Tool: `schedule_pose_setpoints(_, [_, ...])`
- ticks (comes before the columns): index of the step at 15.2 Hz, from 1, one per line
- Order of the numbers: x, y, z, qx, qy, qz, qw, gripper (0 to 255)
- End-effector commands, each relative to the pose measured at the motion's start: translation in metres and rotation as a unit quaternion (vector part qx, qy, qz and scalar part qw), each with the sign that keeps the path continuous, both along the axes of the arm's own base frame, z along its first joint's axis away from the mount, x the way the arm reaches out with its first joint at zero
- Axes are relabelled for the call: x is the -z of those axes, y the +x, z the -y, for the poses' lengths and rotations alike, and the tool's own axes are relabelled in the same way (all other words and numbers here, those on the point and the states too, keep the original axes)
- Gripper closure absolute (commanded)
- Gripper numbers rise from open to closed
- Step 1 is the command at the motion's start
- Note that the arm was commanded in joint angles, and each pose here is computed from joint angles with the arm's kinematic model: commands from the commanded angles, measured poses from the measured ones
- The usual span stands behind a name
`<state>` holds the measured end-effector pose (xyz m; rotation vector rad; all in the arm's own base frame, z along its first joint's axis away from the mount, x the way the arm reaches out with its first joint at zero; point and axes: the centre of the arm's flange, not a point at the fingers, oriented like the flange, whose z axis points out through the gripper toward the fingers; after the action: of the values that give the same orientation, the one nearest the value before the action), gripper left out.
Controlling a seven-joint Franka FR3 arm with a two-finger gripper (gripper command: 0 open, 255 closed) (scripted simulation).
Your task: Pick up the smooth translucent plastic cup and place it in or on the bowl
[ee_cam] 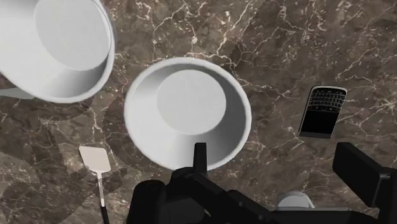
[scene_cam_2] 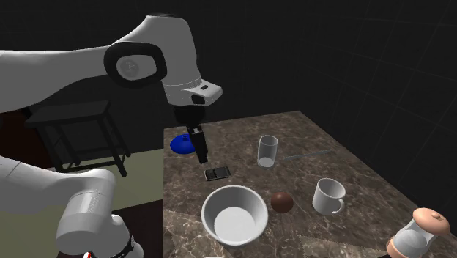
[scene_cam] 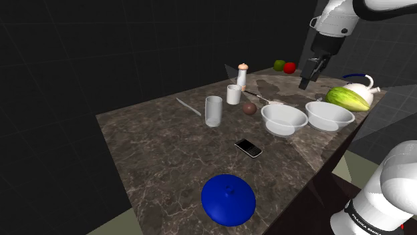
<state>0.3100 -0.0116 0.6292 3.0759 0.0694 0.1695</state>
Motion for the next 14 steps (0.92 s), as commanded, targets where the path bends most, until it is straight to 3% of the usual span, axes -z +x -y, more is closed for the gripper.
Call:
schedule_pose_setpoints(1, [0.000, 0.000, 0.000, 0.000, 0.000, 0.000, 1.0000, 0])
schedule_pose_setpoints(14, [0.048, 0.153, -0.081, 0.021, 0.018, -0.040, 0.9988, 0])
